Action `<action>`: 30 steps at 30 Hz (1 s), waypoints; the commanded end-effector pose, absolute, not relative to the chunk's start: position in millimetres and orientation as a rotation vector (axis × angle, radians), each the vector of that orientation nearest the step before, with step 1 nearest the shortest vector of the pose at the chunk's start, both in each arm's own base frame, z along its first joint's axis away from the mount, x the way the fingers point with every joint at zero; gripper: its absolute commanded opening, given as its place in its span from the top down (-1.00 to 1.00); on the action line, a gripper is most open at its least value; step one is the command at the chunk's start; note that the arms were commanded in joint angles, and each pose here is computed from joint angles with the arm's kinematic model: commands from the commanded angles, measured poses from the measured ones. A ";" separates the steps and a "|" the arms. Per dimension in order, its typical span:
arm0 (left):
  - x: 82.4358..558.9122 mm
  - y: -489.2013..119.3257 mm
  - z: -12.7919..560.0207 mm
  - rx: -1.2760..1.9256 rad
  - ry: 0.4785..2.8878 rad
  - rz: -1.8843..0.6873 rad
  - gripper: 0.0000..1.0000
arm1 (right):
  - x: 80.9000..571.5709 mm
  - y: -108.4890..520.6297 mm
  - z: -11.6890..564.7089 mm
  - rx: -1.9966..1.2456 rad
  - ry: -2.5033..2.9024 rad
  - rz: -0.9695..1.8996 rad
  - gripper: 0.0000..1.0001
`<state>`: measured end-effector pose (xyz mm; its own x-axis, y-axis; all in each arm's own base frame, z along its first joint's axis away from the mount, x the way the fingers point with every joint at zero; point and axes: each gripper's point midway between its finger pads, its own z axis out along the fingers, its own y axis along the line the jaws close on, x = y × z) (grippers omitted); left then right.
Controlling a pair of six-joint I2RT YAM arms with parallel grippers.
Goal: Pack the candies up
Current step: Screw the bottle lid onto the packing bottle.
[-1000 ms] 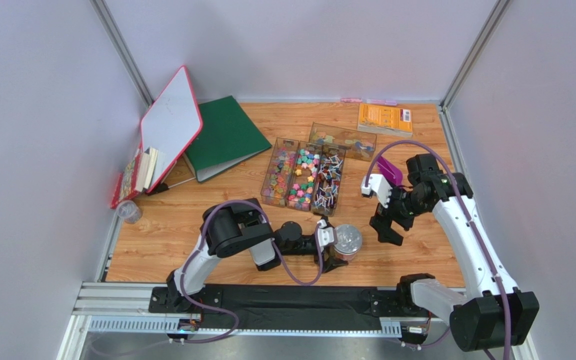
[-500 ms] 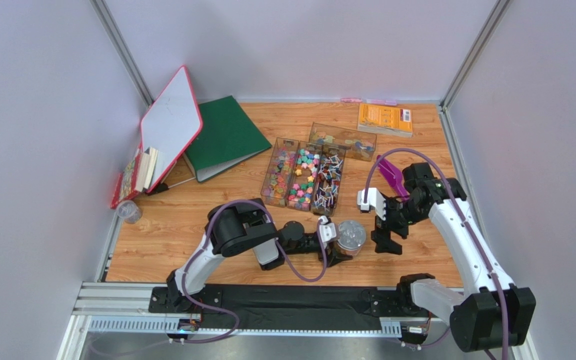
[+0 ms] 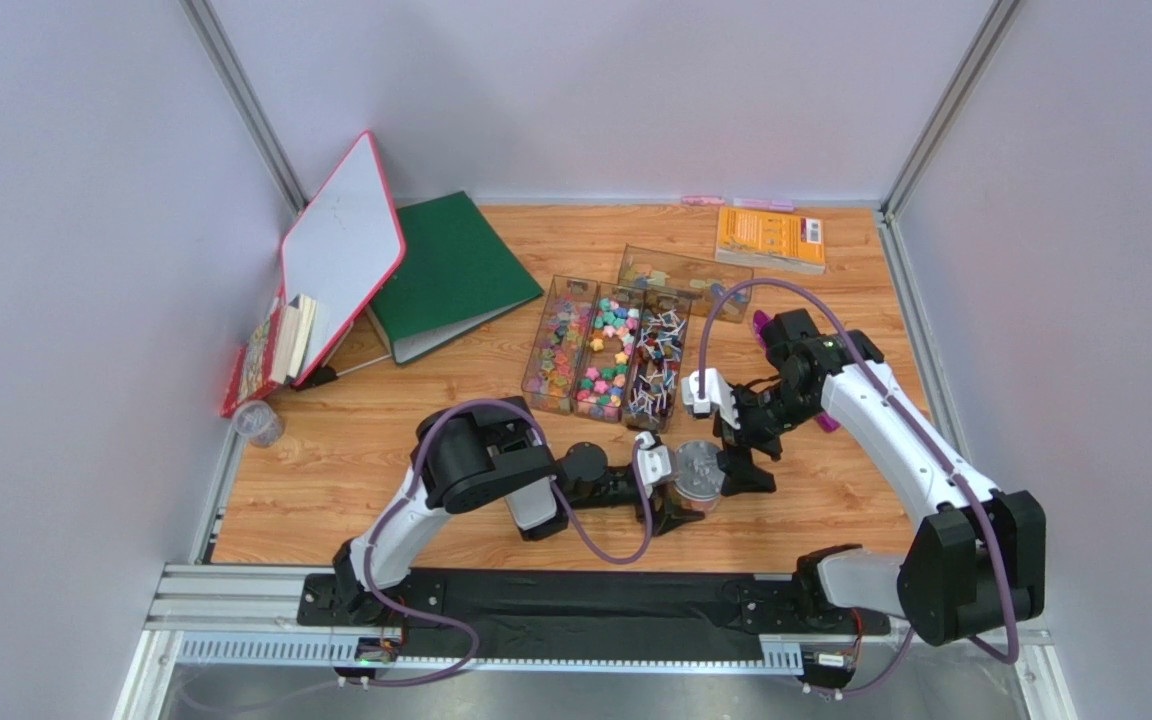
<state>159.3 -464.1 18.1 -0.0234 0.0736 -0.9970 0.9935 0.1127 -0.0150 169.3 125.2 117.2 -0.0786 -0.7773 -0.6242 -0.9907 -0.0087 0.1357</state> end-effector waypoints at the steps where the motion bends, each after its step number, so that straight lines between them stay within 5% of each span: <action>1: 146.1 -446.0 -39.0 1.277 1.506 -1.083 0.99 | 188.4 143.4 122.4 -1.852 1.778 0.749 -1.00; 22: 164.5 -434.8 -38.7 1.254 1.527 -1.017 1.00 | 108.5 89.0 102.3 -2.047 1.826 0.560 -1.00; 30: 154.8 -434.2 -45.5 1.296 1.545 -1.060 1.00 | 166.6 81.8 121.5 -1.856 1.918 0.317 -1.00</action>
<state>168.3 -460.6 17.5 -0.0235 0.0741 -0.9970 0.9925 0.1217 -0.0143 120.9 78.7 100.1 0.0499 -0.8878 -0.4574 -0.9987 -0.0395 -0.0323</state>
